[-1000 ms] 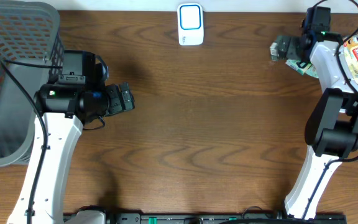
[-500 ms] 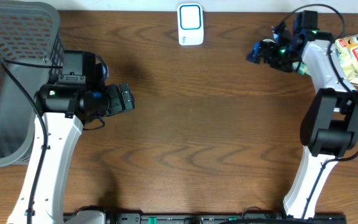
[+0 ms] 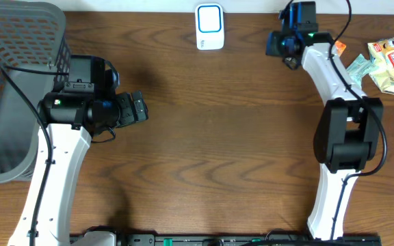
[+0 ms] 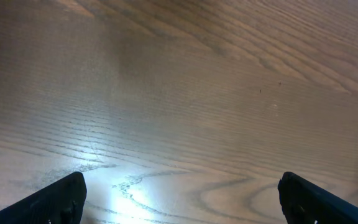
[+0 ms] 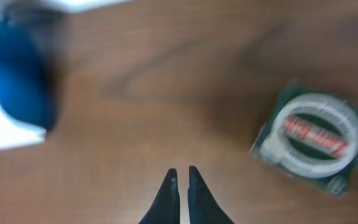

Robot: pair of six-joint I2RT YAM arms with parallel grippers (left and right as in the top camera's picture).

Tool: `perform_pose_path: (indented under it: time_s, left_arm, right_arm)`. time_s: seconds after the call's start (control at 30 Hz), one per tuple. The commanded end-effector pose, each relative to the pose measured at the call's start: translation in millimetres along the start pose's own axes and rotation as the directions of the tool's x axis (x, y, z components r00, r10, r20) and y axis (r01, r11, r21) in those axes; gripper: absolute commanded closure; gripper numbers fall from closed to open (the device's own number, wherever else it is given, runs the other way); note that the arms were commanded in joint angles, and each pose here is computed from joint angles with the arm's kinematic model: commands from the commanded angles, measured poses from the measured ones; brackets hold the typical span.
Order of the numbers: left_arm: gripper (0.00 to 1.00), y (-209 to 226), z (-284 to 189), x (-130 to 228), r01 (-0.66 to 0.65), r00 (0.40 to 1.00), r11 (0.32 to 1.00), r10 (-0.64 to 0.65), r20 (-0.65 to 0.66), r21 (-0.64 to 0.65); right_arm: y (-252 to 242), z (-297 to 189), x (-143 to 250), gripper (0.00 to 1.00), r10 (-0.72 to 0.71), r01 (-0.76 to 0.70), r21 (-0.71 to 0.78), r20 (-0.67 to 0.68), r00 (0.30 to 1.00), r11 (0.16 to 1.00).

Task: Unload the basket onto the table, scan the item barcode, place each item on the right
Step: 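Carry the tin to the right edge and drop it by the items, then open the right gripper and pull it back from the item pile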

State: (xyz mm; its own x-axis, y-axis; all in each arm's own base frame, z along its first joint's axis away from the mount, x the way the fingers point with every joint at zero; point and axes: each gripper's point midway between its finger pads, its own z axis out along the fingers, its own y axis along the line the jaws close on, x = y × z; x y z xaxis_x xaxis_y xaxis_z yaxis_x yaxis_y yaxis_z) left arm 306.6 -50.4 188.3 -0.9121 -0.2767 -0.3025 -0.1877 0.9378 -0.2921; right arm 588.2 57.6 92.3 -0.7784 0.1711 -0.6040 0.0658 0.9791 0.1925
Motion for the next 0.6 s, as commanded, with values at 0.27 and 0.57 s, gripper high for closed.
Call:
perform_pose_path:
  time_s: [0.27, 0.57]
  left_arm:
    - [0.03, 2, -1, -1, -0.005, 1.0, 1.0, 0.005, 0.005, -0.007]
    - [0.02, 2, -1, -1, -0.005, 1.0, 1.0, 0.005, 0.005, -0.007]
  right_arm:
    - [-32, 72, -27, 0.77, 0.074, -0.1, 0.091, 0.253, 0.965, 0.991]
    - [-42, 107, -14, 0.78, 0.075, -0.104, 0.089, 0.286, 0.955, 0.991]
